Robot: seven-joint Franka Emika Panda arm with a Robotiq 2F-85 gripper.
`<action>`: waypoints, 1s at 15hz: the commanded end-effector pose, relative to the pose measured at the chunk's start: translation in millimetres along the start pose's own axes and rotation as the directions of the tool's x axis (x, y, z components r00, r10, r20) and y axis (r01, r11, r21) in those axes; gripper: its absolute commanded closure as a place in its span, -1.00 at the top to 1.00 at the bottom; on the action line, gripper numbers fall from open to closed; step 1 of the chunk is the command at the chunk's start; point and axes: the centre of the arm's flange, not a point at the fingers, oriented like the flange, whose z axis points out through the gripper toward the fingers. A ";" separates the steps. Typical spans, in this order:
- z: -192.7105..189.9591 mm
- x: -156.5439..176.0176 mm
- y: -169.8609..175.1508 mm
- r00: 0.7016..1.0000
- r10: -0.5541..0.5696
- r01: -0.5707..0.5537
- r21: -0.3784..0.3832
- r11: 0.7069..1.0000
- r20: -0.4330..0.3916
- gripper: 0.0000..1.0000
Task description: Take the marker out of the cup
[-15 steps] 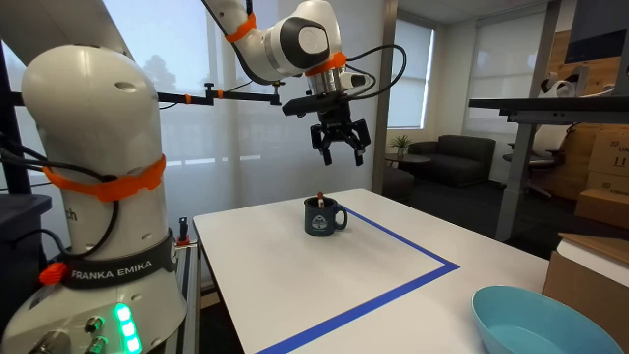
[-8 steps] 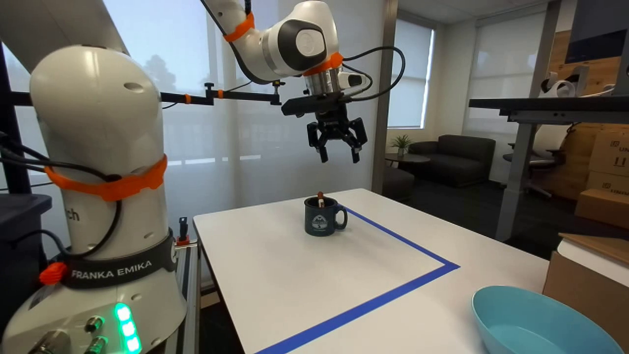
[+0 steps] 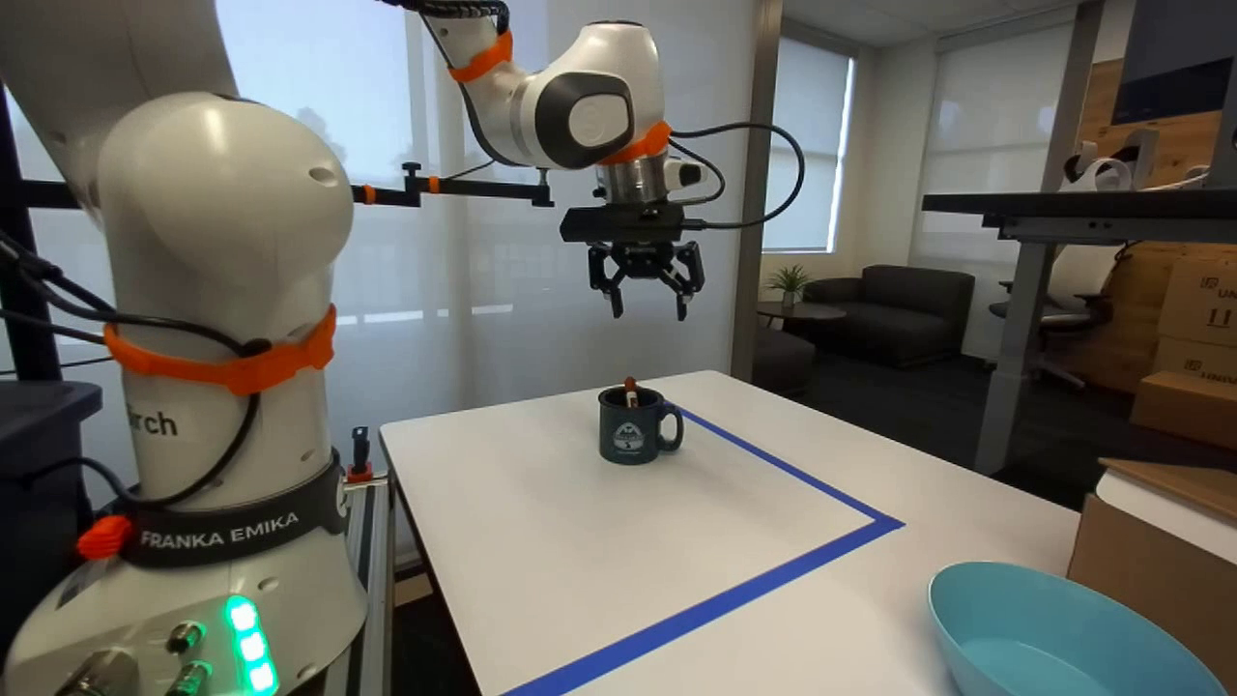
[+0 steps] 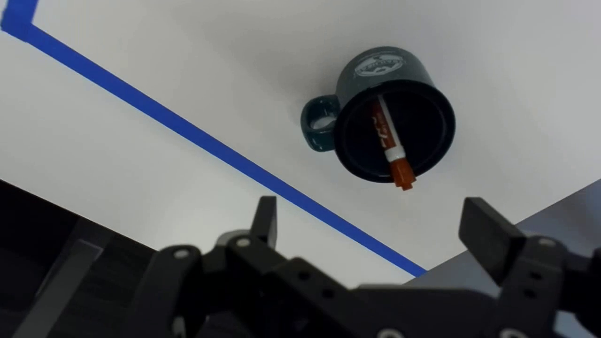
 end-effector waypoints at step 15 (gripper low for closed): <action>83.4 -8.2 5.9 0.956 -0.280 0.292 0.177 0.940 -0.090 1.00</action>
